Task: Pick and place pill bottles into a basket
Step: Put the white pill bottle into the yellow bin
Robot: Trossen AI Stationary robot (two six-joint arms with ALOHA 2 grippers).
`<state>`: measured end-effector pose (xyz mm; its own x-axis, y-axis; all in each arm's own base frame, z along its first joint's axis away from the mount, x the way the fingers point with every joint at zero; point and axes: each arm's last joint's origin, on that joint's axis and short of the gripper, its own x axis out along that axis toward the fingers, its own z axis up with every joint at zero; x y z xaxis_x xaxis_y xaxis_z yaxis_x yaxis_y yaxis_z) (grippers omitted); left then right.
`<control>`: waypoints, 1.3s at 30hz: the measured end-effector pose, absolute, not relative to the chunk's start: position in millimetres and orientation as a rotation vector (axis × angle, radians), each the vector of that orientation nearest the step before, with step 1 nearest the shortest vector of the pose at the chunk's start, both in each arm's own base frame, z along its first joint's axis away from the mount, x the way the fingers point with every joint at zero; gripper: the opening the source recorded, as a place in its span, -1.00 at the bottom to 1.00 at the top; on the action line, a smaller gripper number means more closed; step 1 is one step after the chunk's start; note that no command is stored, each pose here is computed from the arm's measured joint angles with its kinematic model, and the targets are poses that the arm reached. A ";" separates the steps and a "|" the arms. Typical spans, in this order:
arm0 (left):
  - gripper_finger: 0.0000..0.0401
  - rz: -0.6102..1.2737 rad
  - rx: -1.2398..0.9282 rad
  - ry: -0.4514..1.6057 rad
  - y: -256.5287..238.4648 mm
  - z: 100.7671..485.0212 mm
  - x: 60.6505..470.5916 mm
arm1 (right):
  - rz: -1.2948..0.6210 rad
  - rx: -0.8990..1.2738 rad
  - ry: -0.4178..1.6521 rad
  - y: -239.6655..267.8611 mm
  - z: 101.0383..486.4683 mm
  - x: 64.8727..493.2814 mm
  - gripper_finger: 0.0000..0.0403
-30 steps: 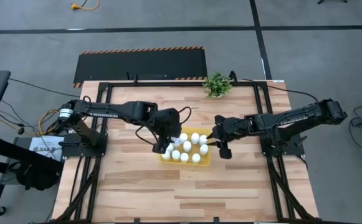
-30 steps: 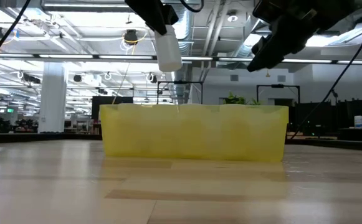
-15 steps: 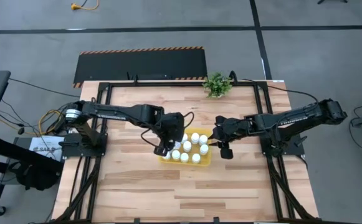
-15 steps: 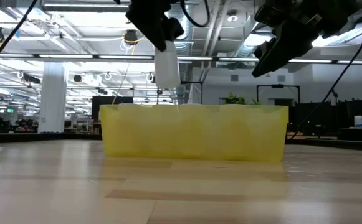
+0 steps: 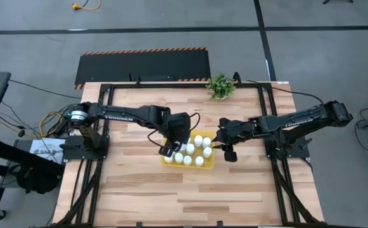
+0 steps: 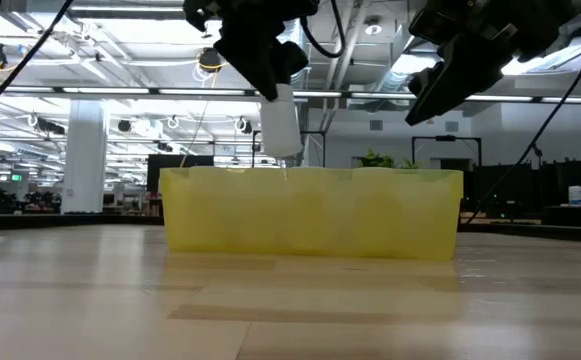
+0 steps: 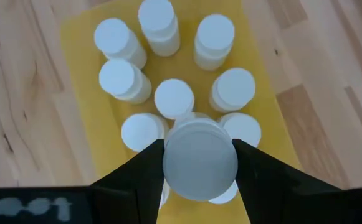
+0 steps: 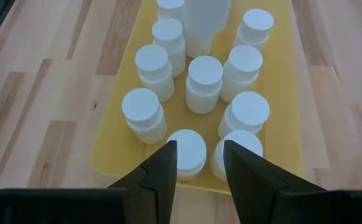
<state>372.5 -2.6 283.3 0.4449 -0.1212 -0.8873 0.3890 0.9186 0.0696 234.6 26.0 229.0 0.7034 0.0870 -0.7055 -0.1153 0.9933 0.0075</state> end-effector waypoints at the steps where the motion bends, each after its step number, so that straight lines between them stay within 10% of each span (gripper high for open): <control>1: -0.18 -0.322 0.282 1.073 -1.5 281.1 373.5 | 0.112 -0.038 0.784 26.0 229.0 234.4 -0.38; 39: -0.18 -0.384 0.400 1.130 -2.8 257.0 381.5 | 0.111 -0.038 0.803 25.8 227.6 233.1 -0.38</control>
